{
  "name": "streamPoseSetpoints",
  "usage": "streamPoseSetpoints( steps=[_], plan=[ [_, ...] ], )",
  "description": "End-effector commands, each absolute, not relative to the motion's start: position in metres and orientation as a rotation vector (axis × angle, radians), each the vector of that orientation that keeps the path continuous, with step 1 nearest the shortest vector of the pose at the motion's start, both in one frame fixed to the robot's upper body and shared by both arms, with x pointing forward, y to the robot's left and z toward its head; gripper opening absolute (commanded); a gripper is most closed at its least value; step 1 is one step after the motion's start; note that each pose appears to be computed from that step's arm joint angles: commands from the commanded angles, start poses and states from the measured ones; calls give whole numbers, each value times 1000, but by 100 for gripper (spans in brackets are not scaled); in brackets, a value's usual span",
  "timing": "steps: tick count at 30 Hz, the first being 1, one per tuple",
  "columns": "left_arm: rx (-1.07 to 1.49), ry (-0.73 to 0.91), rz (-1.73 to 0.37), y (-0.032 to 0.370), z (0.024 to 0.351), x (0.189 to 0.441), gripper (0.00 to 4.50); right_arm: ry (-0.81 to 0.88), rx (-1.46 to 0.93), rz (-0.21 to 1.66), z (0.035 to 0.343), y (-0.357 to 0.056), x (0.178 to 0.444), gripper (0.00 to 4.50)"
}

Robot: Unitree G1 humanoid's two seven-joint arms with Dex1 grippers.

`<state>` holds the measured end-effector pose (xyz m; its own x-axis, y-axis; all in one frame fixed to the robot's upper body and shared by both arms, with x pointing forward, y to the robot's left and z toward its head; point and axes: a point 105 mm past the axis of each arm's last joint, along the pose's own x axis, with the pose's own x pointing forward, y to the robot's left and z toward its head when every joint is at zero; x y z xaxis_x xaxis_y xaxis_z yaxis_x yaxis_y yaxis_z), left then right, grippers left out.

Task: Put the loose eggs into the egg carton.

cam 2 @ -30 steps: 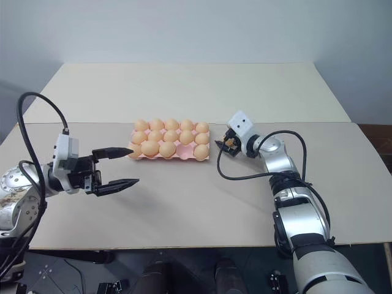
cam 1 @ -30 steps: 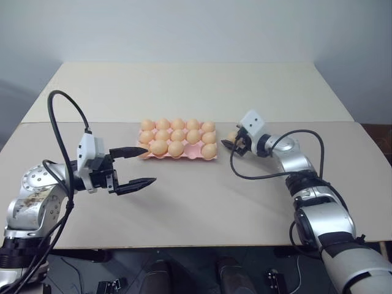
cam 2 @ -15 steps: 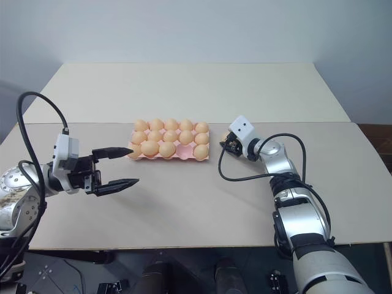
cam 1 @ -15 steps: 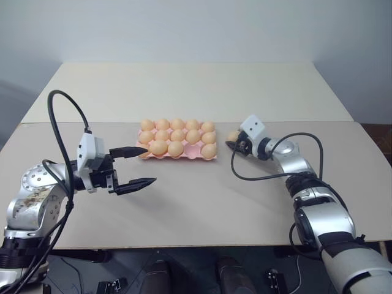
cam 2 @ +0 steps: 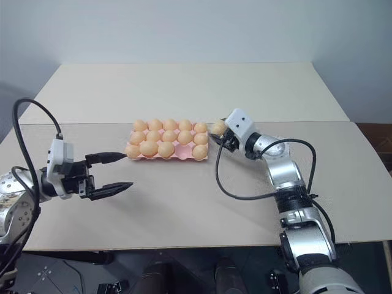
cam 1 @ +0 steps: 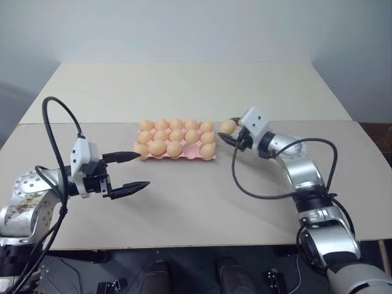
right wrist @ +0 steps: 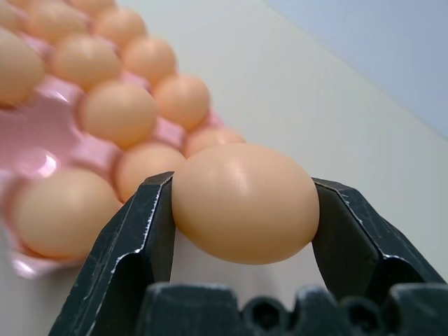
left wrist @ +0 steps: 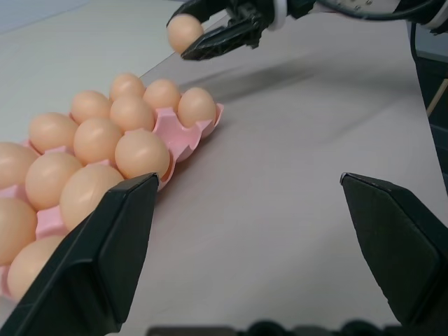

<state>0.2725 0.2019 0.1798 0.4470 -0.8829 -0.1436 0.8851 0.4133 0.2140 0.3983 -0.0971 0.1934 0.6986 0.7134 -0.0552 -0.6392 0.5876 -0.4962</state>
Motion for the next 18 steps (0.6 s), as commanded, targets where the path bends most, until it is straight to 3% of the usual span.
streamPoseSetpoints(
  steps=[1, 12, 17, 18],
  plan=[
    [310, -20, -1090, 207, 190, 269, 450, -215, -484, 901, 205, -62, 376, 269],
    [301, -3, -1077, 208, 186, 264, 450, -183, -556, 959, 180, -24, 375, 269],
    [301, 1, -1069, 209, 184, 264, 450, -189, -586, 947, 178, -22, 381, 432],
    [299, 1, -1068, 209, 184, 263, 450, -192, -578, 945, 179, -22, 382, 442]
  ],
)
